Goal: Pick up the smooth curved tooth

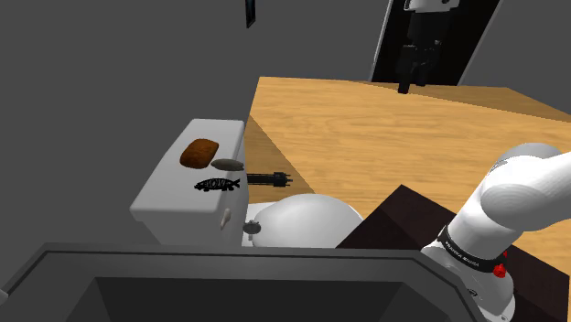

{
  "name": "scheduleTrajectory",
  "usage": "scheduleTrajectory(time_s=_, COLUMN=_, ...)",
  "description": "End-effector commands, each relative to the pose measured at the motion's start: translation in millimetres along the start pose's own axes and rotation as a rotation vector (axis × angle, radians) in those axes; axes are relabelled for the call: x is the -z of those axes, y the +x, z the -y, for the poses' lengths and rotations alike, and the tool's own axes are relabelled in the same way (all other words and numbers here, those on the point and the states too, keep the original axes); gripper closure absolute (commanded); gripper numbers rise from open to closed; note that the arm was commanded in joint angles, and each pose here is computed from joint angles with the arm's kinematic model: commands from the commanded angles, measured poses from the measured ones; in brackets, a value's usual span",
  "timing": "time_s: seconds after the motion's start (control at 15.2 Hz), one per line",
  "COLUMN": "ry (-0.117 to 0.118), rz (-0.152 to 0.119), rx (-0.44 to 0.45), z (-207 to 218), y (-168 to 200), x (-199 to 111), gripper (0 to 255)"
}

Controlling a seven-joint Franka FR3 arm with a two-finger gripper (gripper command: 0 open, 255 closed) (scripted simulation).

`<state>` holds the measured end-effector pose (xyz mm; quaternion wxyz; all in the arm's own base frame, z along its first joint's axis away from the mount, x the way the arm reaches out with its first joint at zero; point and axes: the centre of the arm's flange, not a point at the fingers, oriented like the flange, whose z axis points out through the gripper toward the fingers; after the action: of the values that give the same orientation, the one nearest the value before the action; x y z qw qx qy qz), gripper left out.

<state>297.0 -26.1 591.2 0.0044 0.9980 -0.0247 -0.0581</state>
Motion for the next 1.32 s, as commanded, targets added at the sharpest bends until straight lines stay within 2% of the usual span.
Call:
scheduleTrajectory(time_s=0.0, ry=0.000, rz=0.000, rx=0.000, z=0, y=0, x=0, gripper=0)
scheduleTrajectory(time_s=1.25, ry=-0.154, rz=-0.203, rx=0.438, z=153, y=155, x=-91, gripper=0)
